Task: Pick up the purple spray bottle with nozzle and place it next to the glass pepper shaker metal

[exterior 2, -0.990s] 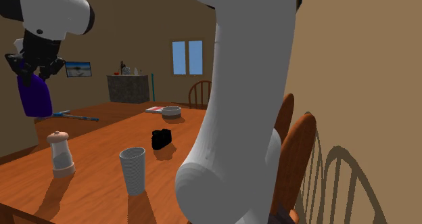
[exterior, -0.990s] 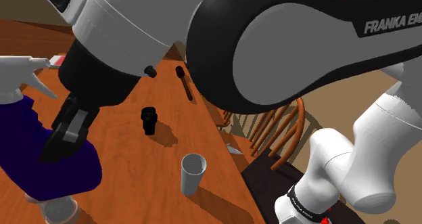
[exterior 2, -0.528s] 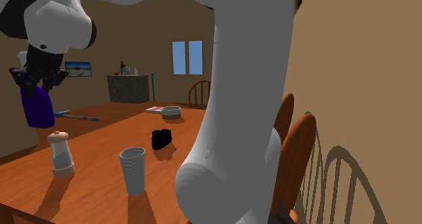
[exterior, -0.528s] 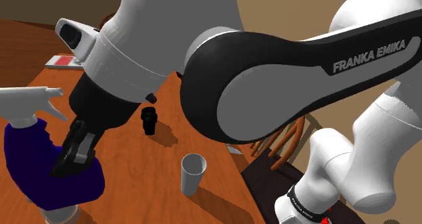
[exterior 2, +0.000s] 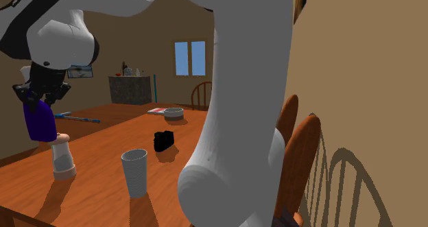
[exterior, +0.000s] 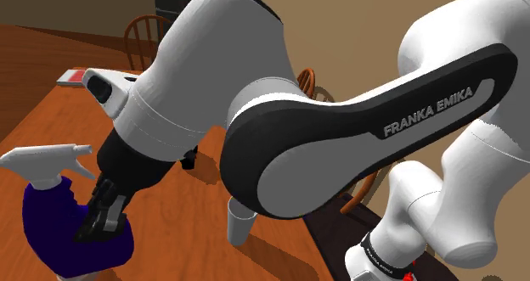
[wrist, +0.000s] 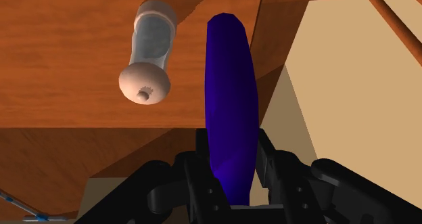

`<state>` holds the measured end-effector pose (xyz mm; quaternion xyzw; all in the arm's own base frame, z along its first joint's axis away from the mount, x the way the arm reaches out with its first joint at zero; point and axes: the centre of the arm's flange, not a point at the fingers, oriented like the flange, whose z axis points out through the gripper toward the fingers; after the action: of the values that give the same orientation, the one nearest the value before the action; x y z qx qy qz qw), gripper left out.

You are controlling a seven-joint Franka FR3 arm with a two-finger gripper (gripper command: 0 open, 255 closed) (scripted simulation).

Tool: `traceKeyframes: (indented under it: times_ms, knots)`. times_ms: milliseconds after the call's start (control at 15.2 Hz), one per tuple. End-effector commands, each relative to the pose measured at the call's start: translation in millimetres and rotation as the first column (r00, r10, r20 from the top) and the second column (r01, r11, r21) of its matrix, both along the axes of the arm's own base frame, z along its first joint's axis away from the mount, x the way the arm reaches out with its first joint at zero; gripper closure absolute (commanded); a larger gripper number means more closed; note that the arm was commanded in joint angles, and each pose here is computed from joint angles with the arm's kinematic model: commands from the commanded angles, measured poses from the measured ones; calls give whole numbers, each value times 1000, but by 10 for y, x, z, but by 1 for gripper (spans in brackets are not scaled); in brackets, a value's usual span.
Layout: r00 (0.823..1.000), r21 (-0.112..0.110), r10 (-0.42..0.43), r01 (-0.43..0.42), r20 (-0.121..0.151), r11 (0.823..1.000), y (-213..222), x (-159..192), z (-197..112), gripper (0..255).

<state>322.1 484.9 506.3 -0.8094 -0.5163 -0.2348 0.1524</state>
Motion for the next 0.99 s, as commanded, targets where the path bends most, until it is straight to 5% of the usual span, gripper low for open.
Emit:
traceKeyframes:
  times_ms: [0, 924]
  knots:
    - [1000, 1, 0, 0, 1, 1000, -3, 7, -103, 255]
    - [1000, 1, 0, 0, 1, 1000, -3, 7, -842, 255]
